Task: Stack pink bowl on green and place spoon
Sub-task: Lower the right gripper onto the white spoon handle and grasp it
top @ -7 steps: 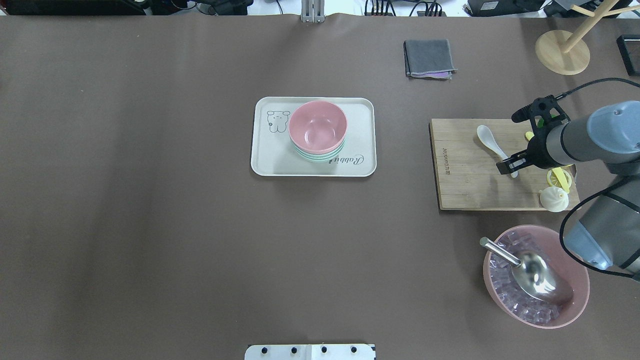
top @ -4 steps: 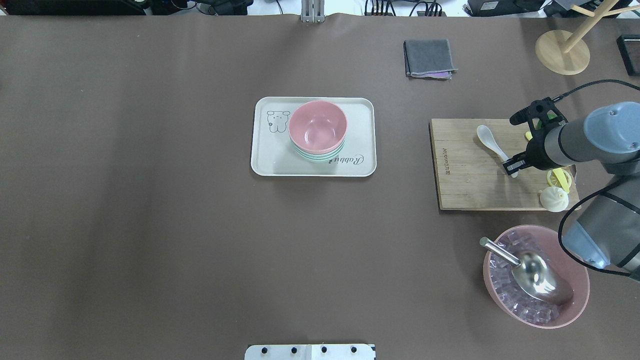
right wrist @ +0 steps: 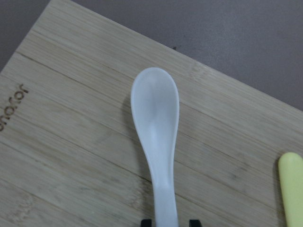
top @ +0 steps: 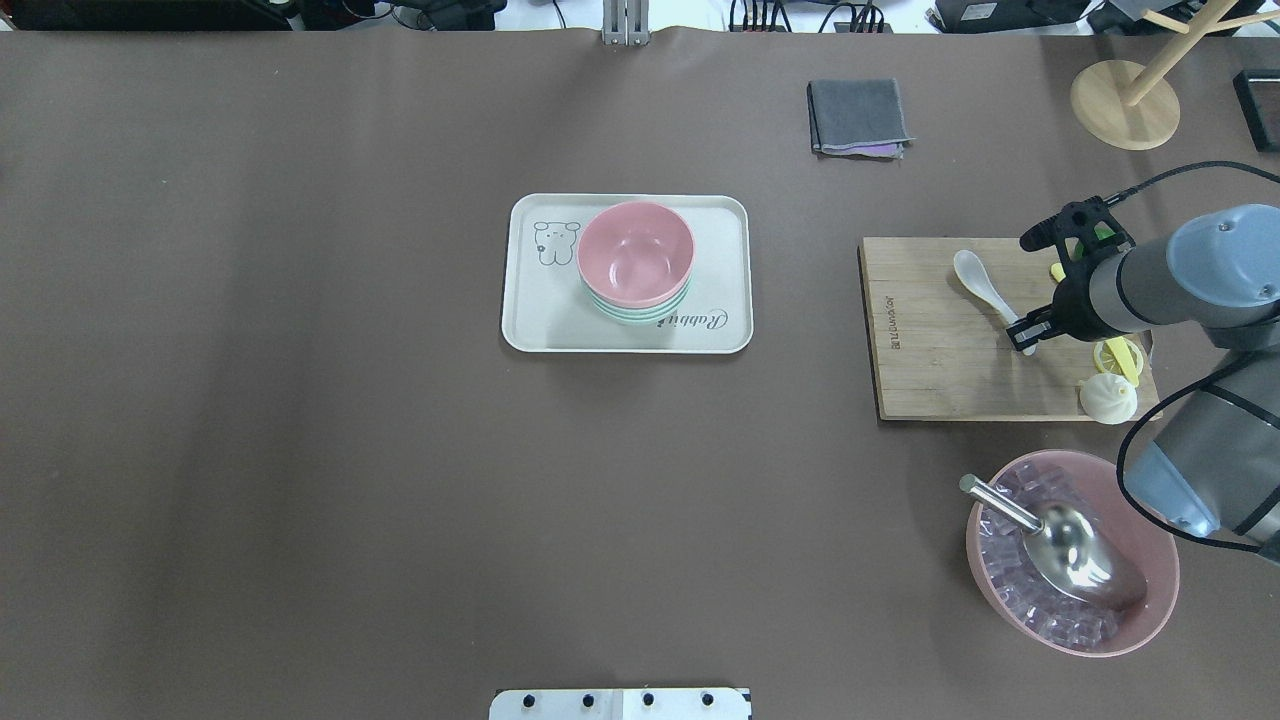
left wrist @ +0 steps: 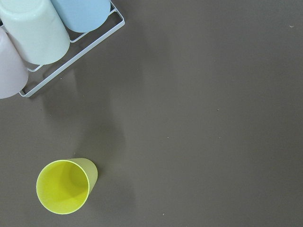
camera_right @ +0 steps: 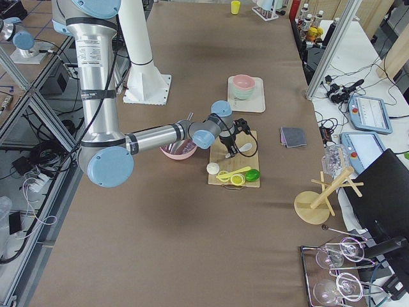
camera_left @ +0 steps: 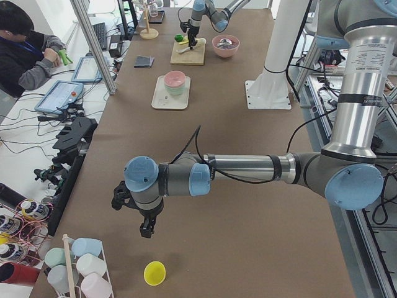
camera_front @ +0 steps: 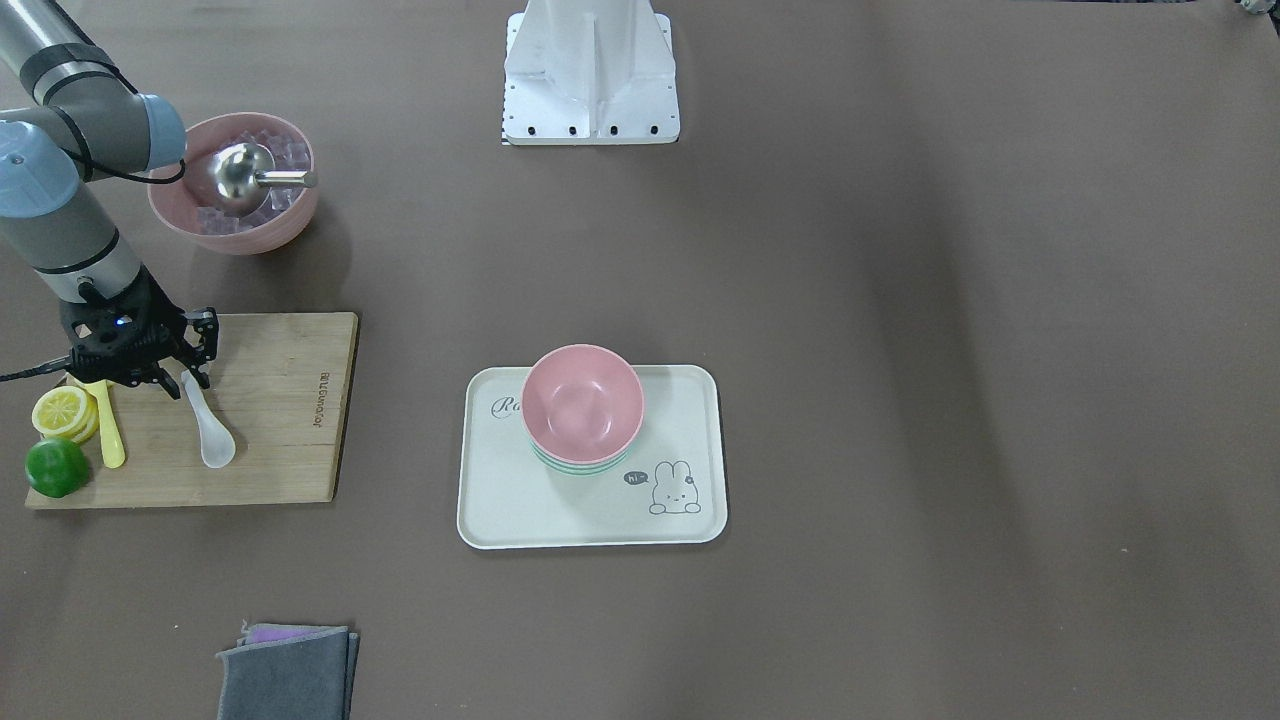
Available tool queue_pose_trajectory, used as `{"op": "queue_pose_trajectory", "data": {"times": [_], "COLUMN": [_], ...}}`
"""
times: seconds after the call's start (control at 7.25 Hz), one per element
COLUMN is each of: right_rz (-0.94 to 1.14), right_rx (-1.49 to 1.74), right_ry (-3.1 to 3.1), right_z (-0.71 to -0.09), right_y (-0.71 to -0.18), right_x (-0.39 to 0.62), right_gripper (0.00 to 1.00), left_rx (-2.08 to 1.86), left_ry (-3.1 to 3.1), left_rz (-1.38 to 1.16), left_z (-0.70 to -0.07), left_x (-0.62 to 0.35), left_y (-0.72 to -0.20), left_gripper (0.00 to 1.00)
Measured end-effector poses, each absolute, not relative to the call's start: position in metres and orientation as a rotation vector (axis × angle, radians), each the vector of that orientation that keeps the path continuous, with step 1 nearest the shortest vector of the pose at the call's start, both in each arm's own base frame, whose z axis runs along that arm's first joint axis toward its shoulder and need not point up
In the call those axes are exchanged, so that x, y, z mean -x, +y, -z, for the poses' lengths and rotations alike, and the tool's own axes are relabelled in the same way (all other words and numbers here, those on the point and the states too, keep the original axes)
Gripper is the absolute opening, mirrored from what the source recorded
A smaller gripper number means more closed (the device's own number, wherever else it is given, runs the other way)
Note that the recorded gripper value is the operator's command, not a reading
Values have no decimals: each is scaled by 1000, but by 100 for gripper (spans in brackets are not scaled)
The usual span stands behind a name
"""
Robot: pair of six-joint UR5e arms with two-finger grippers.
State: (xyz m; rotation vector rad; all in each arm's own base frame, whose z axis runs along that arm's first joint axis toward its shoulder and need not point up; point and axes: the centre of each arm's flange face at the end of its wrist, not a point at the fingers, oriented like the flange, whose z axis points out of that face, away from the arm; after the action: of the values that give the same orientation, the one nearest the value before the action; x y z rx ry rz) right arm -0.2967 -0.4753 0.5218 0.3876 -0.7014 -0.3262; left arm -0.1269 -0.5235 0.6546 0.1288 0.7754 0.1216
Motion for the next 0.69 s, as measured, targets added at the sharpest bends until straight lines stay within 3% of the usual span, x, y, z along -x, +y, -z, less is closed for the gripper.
{"op": "queue_pose_trajectory", "data": {"times": [0.14,0.41,0.55,0.69], "right_rz": [326,324,323,324], "right_rx": [-386,-384,-383,-381], "right_ry": [-701,-700,-700,-704], "right_z": [-523,-523,-523,-523], "right_y": [-476,-476,-476,-476], "right_x": [297,298,298,298], "right_gripper": [28,19,0,0], "left_rx": [-129,-128,-128,-128], "left_ry": [775,775,775,775], "left_rz": [-121,-121,-121,-121], "left_z": [-655,-655,-655,-655], "left_x": [127,127,127,127], "left_y": [-523,-523,-523,-523], "left_gripper": [99,99,99,99]}}
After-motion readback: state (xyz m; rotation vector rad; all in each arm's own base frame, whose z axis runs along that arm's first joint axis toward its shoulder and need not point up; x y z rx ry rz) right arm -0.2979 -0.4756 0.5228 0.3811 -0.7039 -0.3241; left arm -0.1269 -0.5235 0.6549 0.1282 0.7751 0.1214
